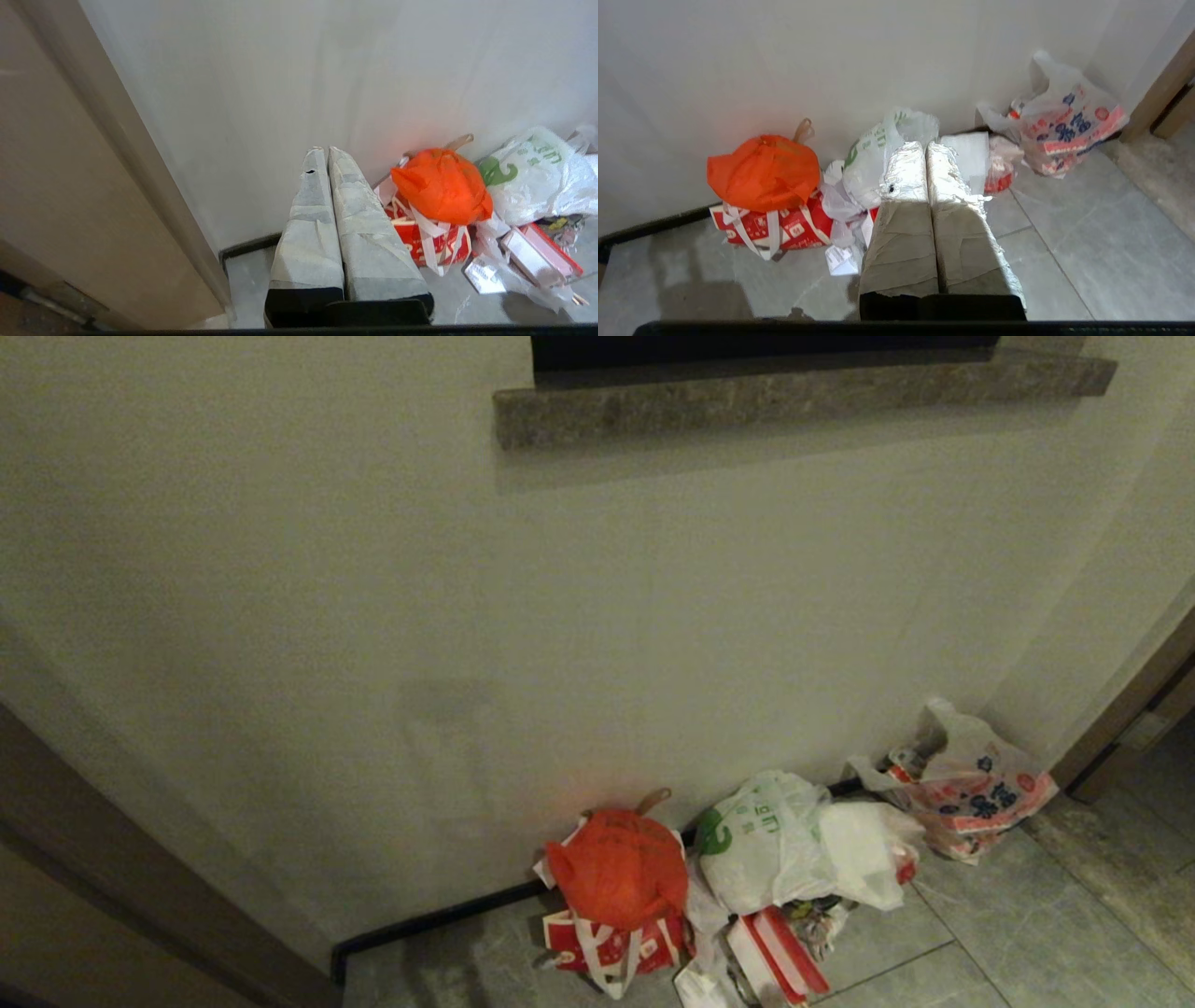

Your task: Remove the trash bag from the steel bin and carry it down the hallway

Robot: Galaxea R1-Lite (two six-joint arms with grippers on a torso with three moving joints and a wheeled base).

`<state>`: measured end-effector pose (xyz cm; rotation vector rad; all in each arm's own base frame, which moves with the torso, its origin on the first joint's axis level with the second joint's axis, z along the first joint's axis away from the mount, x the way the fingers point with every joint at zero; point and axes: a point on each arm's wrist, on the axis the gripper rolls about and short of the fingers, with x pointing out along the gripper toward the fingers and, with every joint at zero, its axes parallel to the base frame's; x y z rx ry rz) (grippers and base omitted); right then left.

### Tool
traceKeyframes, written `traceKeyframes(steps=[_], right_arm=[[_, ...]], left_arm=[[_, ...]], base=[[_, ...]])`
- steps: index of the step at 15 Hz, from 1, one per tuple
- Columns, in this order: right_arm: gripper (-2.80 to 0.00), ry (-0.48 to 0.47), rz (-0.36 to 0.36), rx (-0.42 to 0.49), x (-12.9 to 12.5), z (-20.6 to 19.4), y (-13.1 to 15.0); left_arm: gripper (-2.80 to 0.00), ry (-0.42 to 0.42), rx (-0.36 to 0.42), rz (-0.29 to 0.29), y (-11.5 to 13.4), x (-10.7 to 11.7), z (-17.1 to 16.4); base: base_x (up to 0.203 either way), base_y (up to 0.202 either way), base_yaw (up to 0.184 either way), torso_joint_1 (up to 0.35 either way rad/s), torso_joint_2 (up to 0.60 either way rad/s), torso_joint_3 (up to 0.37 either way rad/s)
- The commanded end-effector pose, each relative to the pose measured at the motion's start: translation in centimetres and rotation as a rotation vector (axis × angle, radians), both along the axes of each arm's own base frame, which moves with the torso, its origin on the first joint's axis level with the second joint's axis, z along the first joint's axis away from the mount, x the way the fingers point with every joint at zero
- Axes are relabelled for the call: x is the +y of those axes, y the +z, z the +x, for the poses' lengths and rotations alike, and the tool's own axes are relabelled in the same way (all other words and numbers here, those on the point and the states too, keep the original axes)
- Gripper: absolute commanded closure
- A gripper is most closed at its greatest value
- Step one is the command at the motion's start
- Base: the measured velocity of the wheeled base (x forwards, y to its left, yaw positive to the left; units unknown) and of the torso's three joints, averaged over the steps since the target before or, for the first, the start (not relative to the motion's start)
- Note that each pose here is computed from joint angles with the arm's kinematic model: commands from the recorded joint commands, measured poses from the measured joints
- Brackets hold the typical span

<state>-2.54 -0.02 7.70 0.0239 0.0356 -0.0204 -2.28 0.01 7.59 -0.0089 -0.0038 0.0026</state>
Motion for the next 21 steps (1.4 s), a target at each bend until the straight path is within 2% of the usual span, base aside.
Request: traceKeyframes(steps=[1,13,21], right_arm=[[0.0,0.0,0.001,0.003,0.0,0.02,0.0],[0.0,0.0,0.001,0.003,0.0,0.02,0.01],[0.0,0.0,0.005,0.002,0.0,0.02,0.01]], left_arm=[[0.0,0.001,0.002,0.0,-0.03,0.0,0.02],[0.0,0.0,0.002,0.0,-0.04,0.0,0.02],[0.0,0.0,0.001,0.003,0.01,0.0,0.01]], base=[[0.0,0.0,0.0,0.003,0.0,0.206],[0.0,0.0,0.0,0.002,0.0,0.196],[0.0,0.0,0.0,0.001,0.0,0.016]])
